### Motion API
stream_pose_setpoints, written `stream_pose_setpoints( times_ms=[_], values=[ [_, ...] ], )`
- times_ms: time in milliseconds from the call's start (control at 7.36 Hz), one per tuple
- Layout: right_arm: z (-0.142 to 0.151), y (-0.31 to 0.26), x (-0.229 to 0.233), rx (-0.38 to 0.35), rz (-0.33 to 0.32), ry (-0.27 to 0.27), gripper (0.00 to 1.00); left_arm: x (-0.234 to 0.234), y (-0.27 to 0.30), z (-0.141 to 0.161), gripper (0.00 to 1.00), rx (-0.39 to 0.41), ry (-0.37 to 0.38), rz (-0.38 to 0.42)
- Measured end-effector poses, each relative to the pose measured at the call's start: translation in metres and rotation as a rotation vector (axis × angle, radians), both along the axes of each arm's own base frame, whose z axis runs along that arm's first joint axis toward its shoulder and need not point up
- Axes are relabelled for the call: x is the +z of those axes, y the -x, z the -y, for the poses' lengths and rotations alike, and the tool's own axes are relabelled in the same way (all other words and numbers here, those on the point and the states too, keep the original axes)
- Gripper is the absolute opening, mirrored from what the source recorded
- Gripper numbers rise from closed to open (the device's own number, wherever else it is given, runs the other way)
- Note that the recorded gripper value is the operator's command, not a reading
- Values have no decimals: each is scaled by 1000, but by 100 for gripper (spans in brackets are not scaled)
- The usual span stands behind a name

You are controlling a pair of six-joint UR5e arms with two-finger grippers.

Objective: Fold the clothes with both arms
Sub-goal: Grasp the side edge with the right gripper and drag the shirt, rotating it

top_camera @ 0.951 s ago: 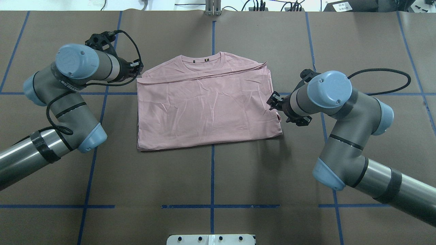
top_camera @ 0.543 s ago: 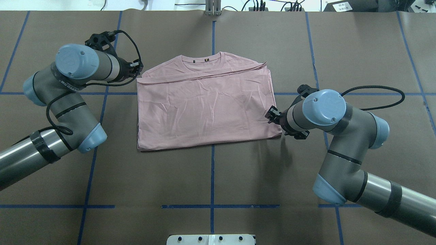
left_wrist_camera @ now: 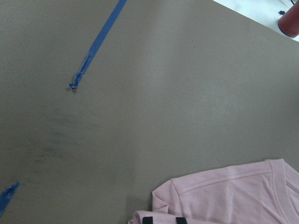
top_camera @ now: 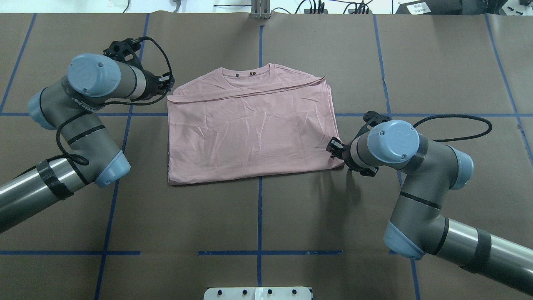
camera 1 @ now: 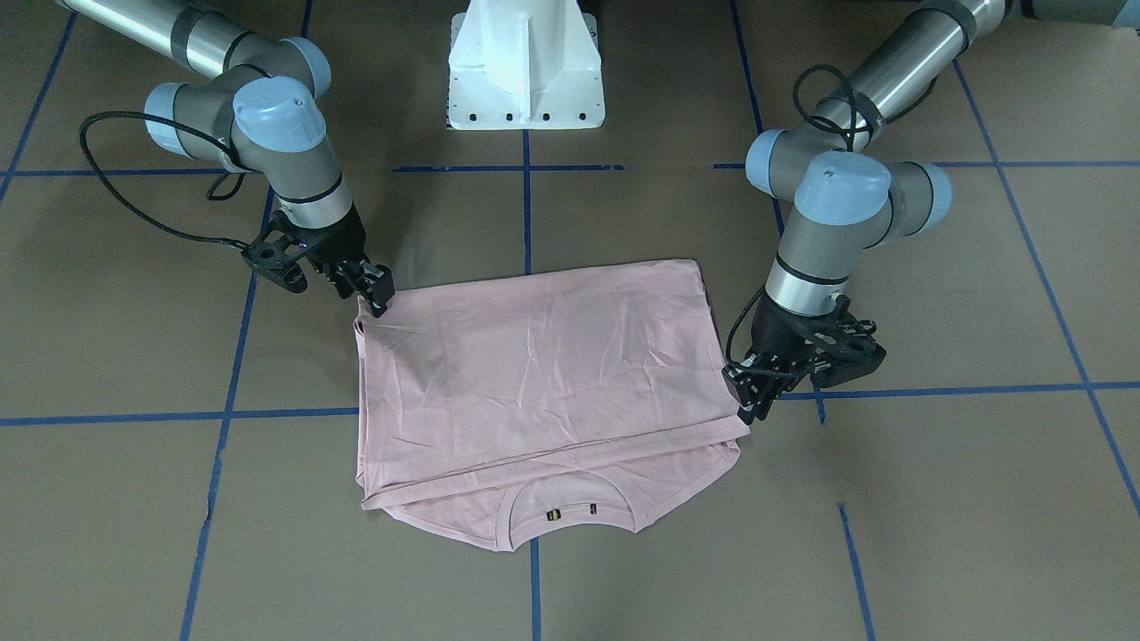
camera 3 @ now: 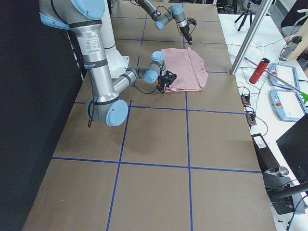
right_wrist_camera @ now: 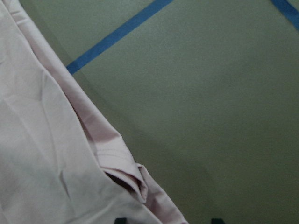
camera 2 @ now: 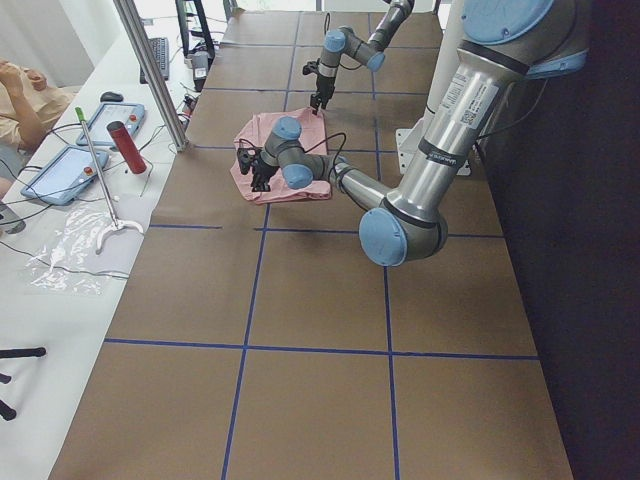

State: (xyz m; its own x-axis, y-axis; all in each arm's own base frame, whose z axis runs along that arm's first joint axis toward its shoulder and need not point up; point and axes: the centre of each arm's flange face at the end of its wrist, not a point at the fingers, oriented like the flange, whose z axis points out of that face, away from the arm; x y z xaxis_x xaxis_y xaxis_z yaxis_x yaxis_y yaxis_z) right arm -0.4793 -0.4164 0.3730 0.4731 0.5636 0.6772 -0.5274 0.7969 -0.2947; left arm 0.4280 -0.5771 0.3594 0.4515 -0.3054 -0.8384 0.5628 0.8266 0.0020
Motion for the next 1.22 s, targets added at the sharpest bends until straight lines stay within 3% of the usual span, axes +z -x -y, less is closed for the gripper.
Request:
stream_pose_setpoints(
  times_ms=[815,951,1223],
  values=[
    [-10,-12,-11,-5,25,-14,0,2,0,0,29,-2,5,0],
    [-34,-28,-10,-27,36,-19,0,1,0,-1,29,-3,5,-1],
    [-115,-55,-13,-129,69,-10,0,-2,1,-2,29,-2,0,-7]
  ],
)
